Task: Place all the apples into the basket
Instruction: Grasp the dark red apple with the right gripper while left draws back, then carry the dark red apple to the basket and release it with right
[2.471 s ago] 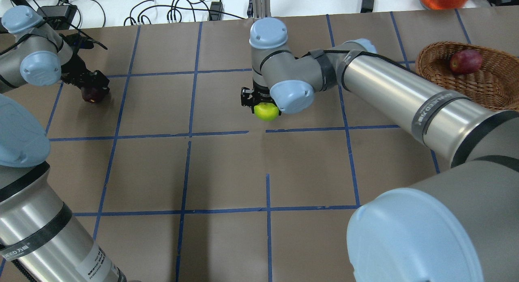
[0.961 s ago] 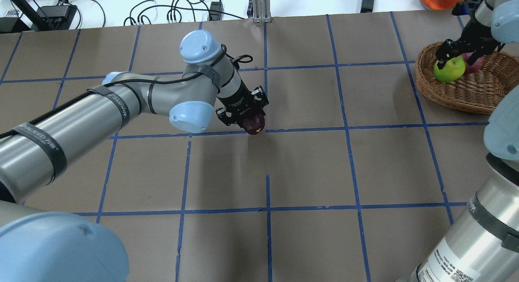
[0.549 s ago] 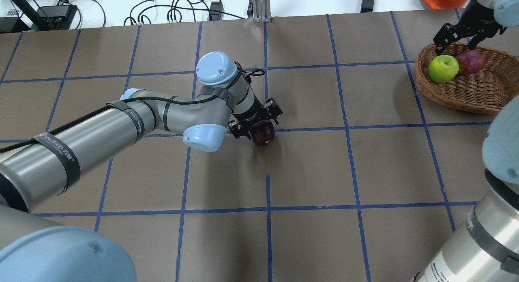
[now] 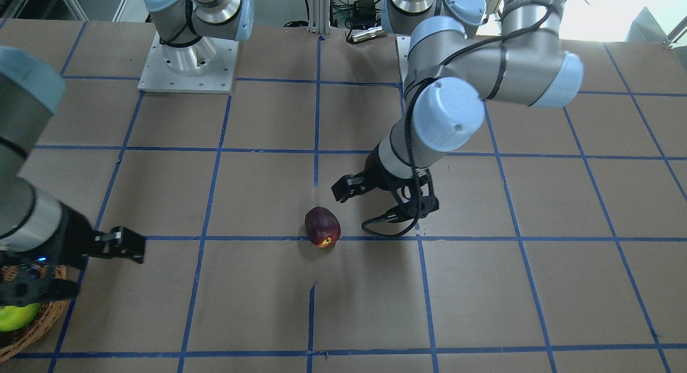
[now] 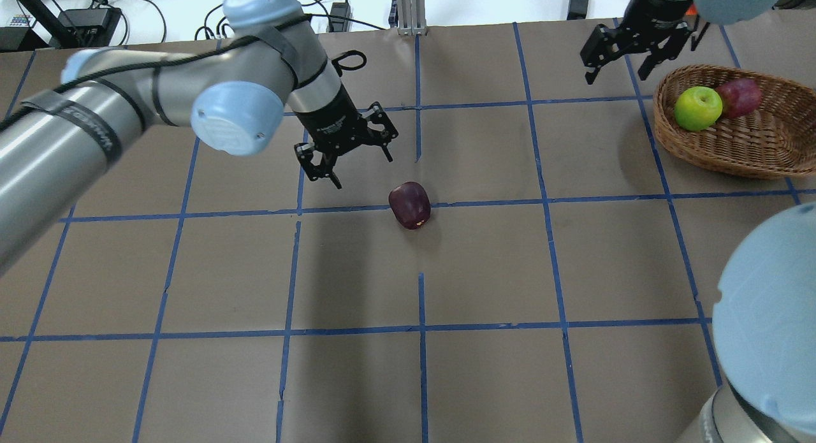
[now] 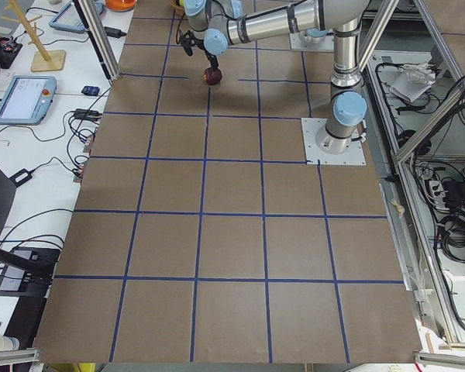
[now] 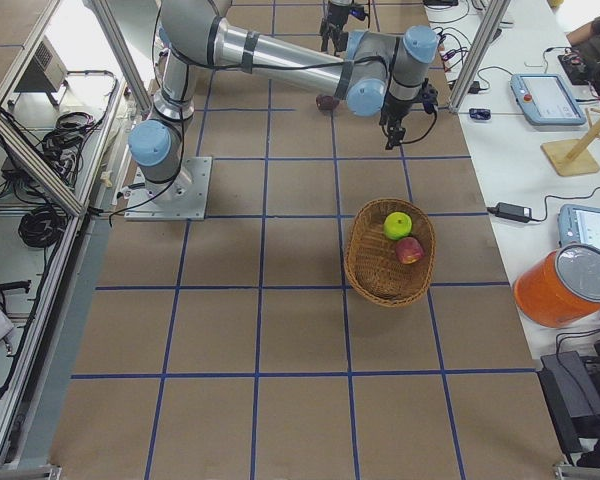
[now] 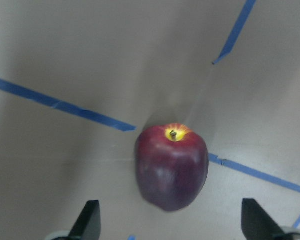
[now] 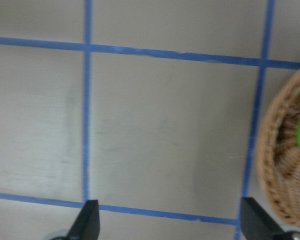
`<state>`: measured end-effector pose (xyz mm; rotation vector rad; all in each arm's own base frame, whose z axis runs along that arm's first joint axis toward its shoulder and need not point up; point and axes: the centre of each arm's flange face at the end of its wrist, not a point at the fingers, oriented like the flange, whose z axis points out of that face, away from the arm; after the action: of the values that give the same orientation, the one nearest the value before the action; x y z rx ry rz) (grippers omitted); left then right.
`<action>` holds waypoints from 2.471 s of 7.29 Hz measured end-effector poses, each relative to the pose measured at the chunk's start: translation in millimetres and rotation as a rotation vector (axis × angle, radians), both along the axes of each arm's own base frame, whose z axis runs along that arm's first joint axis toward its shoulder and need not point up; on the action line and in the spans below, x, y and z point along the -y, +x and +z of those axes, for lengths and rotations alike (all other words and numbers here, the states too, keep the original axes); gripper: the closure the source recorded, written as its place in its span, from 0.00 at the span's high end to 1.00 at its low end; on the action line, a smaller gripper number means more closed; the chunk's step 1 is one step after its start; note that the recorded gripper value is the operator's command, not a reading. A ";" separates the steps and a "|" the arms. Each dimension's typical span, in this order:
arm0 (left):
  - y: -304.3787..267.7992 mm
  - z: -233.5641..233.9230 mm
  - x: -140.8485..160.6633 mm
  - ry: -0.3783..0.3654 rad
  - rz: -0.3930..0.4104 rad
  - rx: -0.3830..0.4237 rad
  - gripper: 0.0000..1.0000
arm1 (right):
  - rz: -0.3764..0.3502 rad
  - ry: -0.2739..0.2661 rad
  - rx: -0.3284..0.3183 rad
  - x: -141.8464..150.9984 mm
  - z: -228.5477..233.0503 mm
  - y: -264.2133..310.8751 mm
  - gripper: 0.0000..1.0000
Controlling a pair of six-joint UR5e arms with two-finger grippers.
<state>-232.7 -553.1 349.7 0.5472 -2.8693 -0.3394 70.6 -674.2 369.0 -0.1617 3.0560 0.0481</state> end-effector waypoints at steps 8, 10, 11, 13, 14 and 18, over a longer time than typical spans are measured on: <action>91.4 131.0 -65.0 -0.377 -0.392 0.267 1.00 | -0.002 -0.017 -0.003 -131.5 -166.0 323.1 1.00; 94.3 136.5 -74.5 -0.303 -0.402 0.263 1.00 | 0.017 -0.068 -0.045 -142.3 -199.6 314.9 1.00; 94.2 138.0 -77.0 -0.272 -0.398 0.242 1.00 | 0.026 -0.094 -0.052 -144.0 -203.4 312.6 0.97; 100.0 141.1 -79.9 -0.232 -0.378 0.204 1.00 | 0.026 -0.115 -0.045 -141.8 -199.7 311.0 0.25; 101.9 141.8 -79.7 -0.228 -0.372 0.197 1.00 | 0.020 -0.113 -0.034 -140.4 -194.8 310.1 0.12; 103.9 145.1 -79.6 -0.234 -0.366 0.196 1.00 | -0.035 -0.040 0.022 -111.7 -125.9 288.9 0.00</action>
<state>-128.8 -473.5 494.8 0.0112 -3.1339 0.0028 359.5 -562.5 243.0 -0.1108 3.0380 -0.0166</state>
